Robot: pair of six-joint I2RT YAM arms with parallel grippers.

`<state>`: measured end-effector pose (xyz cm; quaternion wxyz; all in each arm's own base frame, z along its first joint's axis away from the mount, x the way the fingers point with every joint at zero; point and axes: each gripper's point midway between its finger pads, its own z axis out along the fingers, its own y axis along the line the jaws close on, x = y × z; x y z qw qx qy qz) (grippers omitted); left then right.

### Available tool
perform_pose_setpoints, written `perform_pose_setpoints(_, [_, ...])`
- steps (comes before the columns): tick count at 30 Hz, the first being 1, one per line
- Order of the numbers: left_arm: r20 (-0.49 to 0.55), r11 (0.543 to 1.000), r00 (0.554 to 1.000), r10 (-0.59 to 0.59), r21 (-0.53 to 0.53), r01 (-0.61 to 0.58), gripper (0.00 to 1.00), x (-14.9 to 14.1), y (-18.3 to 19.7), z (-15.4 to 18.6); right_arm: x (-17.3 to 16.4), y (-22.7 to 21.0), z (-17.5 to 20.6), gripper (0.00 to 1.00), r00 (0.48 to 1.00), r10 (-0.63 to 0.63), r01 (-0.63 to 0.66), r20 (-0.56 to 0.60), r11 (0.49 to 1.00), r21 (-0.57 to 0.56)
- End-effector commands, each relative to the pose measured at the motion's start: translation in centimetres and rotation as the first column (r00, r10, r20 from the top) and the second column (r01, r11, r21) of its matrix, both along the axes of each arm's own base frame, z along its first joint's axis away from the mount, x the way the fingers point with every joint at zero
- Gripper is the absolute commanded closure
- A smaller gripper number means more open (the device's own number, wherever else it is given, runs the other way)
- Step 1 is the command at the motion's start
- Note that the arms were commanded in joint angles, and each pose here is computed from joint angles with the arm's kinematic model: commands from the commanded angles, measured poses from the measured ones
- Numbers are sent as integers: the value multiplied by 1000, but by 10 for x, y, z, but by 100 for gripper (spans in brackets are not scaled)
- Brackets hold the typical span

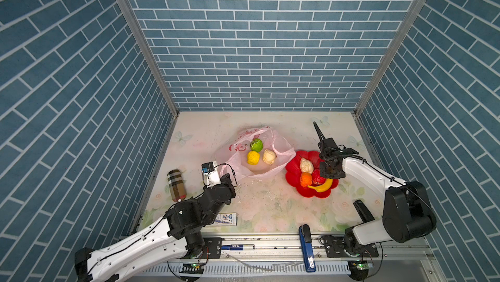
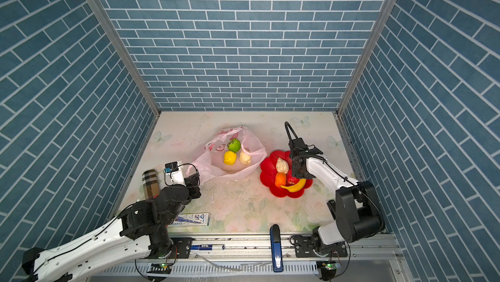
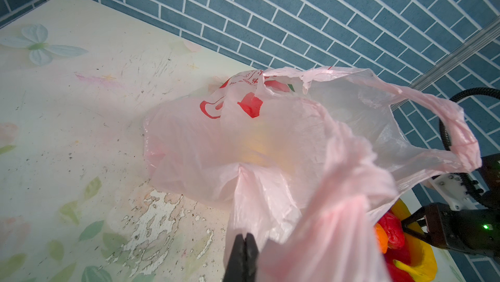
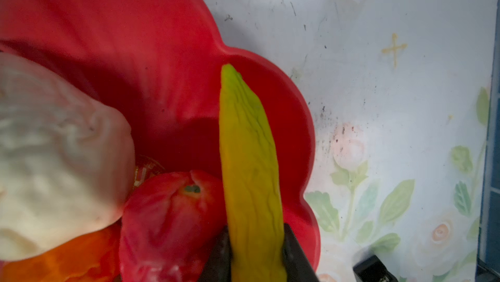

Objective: Take fruits out of the plastic bag
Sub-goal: Place the fruit on the plate.

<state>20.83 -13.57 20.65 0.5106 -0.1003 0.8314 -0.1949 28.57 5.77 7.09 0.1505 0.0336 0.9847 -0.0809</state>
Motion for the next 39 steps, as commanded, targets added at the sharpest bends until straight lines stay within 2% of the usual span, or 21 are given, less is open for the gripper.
perform_pose_setpoints(1, [-7, 1000, 1000, -7, 5, 7, 100, -1, -1, -1, -6, -5, -12, 75, 999, -42, 42, -26, 999, -16])
perform_pose_setpoints(24, [-8, 1000, 1000, -14, -7, 14, 100, -2, -2, -1, -8, -5, -17, 63, 998, -46, 46, -31, 999, -11])
perform_pose_setpoints(39, [-25, 1000, 999, -23, 6, 23, 100, -4, -2, -5, -3, -2, 31, 53, 998, -24, 22, 62, 999, 30])
